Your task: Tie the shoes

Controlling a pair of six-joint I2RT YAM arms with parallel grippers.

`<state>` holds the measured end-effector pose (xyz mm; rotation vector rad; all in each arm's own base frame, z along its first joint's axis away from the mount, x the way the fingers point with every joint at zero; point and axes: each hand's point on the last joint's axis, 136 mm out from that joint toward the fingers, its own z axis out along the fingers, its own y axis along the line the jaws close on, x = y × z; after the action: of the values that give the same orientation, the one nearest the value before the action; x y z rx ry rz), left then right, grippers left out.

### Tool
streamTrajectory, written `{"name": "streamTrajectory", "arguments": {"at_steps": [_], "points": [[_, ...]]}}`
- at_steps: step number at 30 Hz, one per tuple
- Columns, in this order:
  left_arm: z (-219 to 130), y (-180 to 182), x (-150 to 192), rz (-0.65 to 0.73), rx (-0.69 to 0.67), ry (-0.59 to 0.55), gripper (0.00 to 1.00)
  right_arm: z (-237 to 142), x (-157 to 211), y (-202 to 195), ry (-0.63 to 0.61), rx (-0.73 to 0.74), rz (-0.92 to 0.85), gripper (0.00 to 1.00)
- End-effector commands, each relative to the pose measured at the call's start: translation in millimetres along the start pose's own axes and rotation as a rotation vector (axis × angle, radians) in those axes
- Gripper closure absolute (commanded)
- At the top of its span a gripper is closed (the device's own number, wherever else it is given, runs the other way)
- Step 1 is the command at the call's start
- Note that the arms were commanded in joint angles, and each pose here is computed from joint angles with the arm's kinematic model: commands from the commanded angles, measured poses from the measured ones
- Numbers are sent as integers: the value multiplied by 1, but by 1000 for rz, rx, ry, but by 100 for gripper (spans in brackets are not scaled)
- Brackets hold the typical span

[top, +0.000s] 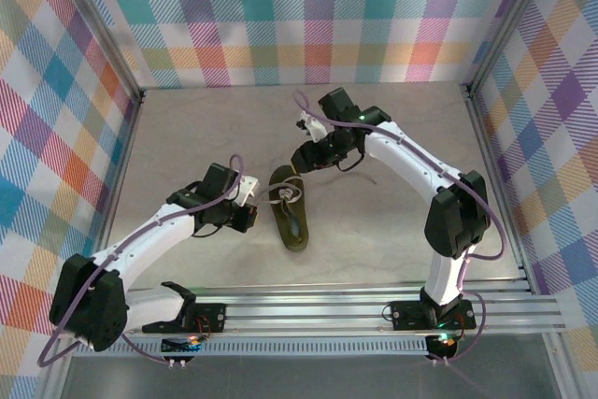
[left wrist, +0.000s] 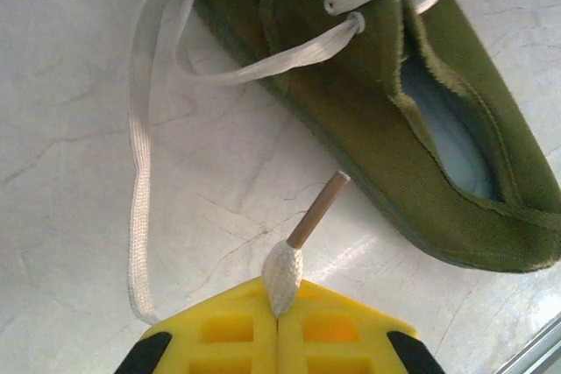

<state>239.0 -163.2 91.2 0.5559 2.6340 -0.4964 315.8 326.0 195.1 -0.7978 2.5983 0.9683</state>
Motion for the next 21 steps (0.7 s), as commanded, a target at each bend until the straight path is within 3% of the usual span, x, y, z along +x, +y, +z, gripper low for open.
{"name": "streamTrajectory", "arguments": {"at_steps": [1,7,21], "points": [[9,-4,10,-148,27,78,100,13,0,-5,1,-3,50,57],[41,-11,17,-314,111,103,100,21,7,-12,6,7,82,58],[76,4,-3,-248,89,46,100,32,14,-15,31,4,92,59]]}}
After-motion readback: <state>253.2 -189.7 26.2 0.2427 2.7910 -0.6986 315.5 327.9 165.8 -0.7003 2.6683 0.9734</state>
